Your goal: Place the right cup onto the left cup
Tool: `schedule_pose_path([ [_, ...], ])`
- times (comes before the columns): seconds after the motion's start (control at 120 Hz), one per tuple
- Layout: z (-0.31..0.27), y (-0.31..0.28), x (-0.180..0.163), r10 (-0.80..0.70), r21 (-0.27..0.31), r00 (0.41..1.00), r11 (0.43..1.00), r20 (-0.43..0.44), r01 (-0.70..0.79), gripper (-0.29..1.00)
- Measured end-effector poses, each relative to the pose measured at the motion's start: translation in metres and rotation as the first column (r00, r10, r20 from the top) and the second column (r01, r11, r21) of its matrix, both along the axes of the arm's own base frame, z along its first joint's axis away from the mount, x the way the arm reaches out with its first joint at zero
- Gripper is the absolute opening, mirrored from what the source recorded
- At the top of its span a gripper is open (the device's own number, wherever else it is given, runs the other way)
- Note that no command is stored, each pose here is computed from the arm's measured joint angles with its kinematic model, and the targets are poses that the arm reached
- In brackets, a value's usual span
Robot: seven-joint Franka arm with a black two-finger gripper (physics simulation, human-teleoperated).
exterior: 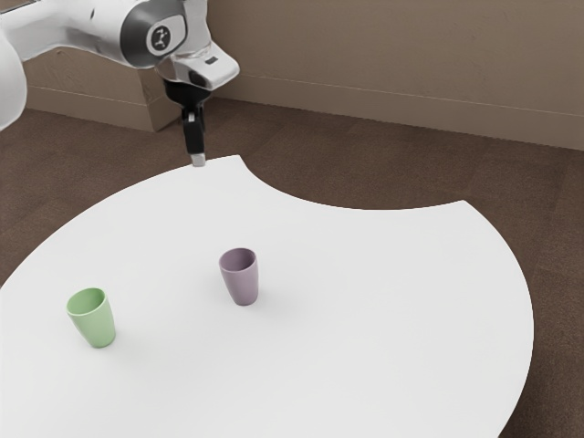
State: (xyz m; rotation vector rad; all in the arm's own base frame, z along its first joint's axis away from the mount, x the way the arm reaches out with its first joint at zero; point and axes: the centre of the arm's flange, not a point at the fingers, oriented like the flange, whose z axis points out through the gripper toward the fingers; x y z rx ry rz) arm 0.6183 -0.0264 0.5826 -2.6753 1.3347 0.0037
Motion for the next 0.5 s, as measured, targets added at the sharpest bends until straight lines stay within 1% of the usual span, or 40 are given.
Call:
schedule_pose_path([
  [0.075,-0.011,-0.004,-0.001,-0.004,-0.022,1.0,1.0,-0.018,0.003,0.7],
  [0.192,-0.054,-0.019,0.0,-0.022,-0.047,0.998,0.999,-0.063,0.019,0.7],
  [0.317,-0.103,-0.045,0.008,-0.056,-0.055,0.994,0.997,-0.094,0.051,0.7],
  [0.425,-0.155,-0.048,0.014,-0.054,-0.057,0.991,0.997,-0.124,0.047,0.7],
  [0.5,-0.179,-0.046,0.018,-0.045,-0.057,0.99,0.998,-0.131,0.038,0.7],
])
